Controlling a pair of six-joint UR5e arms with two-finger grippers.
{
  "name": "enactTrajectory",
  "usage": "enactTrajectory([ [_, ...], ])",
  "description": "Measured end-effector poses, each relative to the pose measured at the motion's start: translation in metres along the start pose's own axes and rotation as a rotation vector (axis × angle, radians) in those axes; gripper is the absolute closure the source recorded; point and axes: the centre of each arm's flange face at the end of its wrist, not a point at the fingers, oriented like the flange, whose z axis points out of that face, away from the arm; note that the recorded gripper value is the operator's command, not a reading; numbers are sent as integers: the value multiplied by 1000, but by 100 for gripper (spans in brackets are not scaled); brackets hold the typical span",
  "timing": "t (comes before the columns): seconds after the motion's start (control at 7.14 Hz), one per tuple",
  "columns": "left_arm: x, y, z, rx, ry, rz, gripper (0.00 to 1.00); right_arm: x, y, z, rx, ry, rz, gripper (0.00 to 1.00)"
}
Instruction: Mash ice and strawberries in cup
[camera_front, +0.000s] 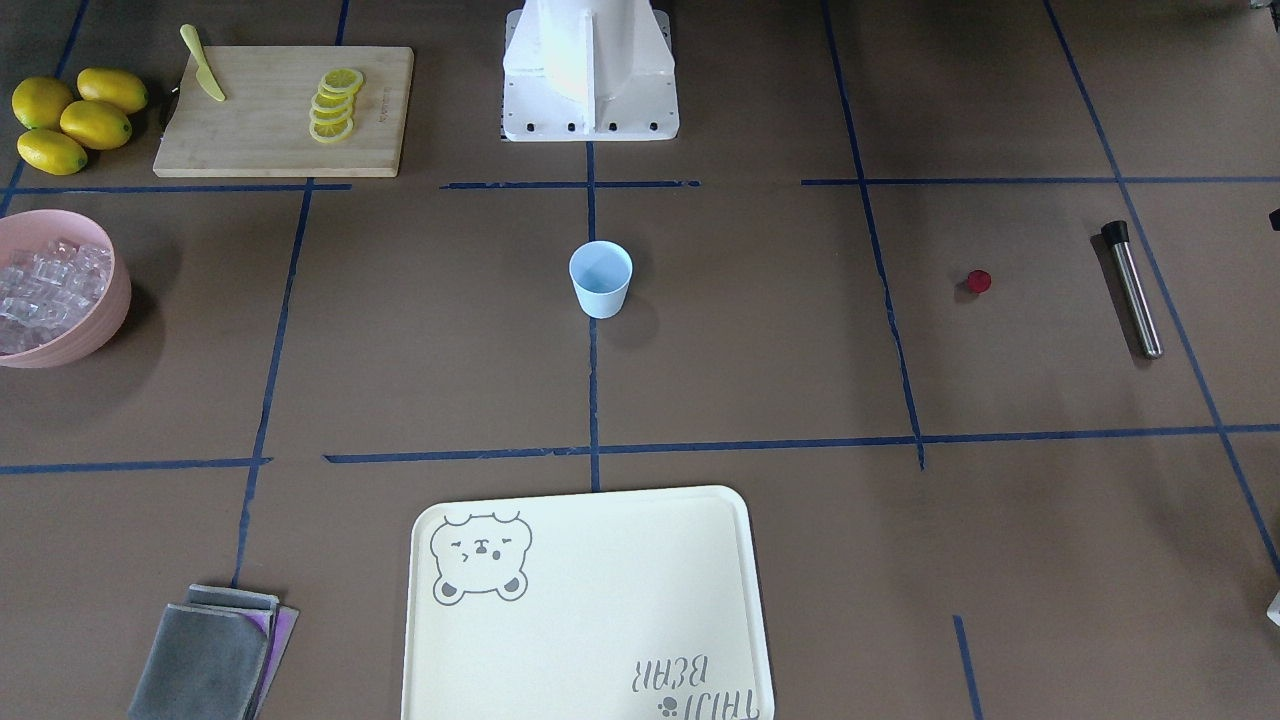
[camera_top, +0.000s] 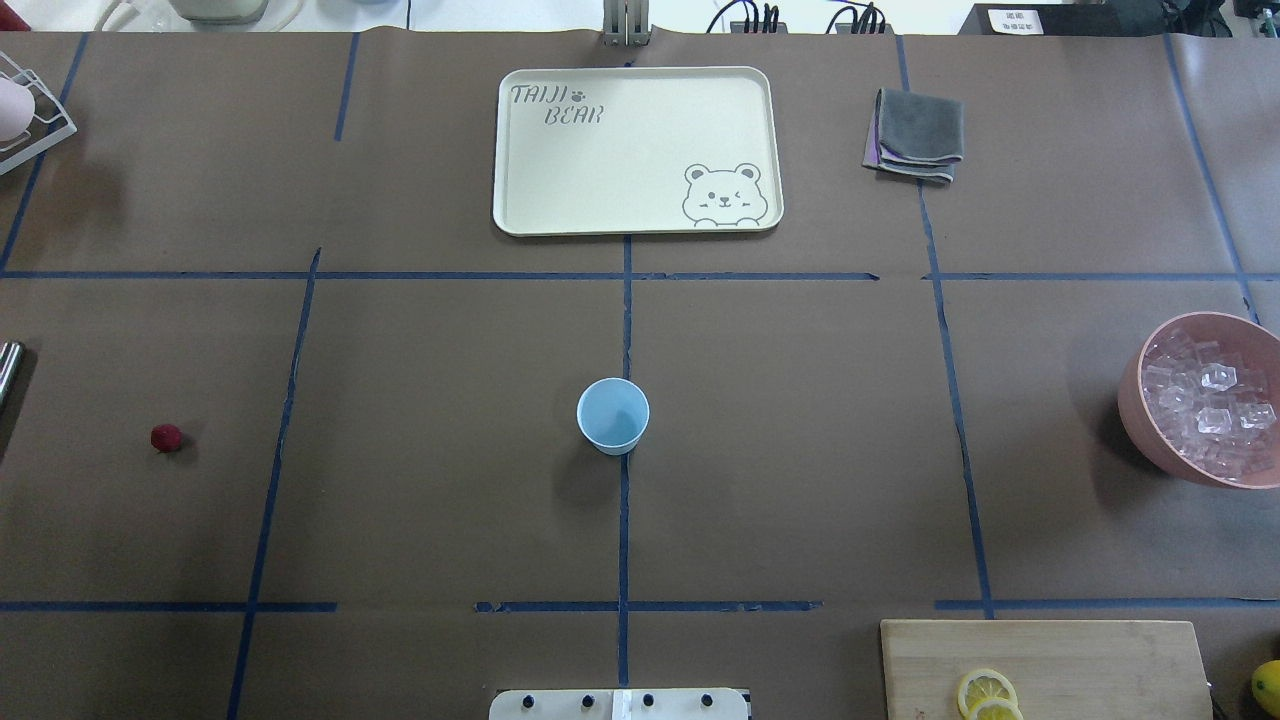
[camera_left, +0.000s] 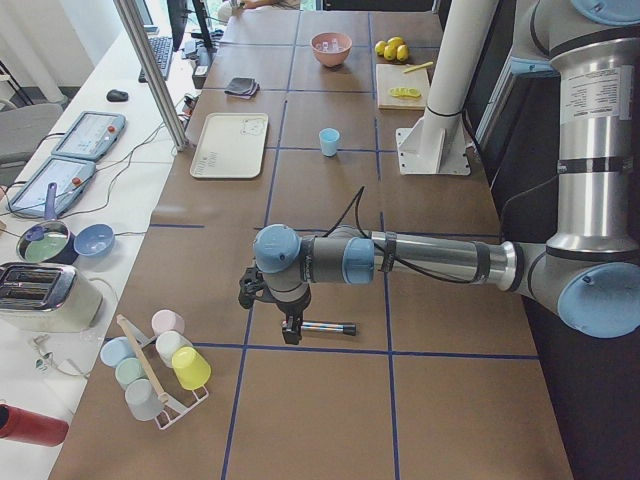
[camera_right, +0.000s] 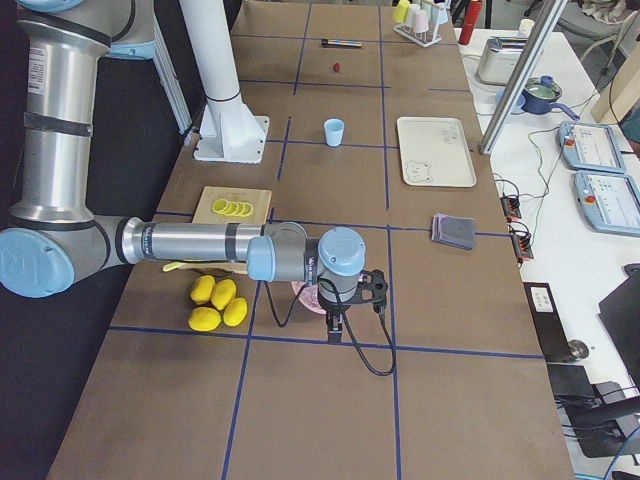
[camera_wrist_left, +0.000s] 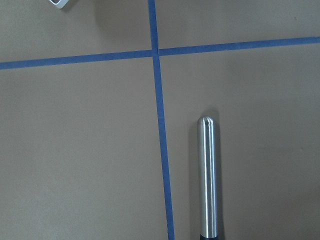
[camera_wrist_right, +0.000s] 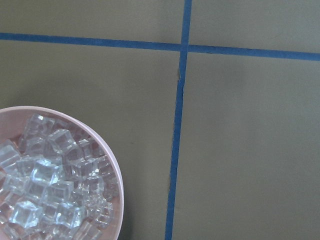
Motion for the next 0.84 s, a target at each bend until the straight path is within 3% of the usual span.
enactTrajectory([
  [0.56, 4, 2, -3, 7, 2, 15, 0, -11, 1, 3, 21, -60, -33, 1],
  [0.84, 4, 3, -3, 7, 2, 15, 0, -27, -2, 8, 18, -71, -4, 4],
])
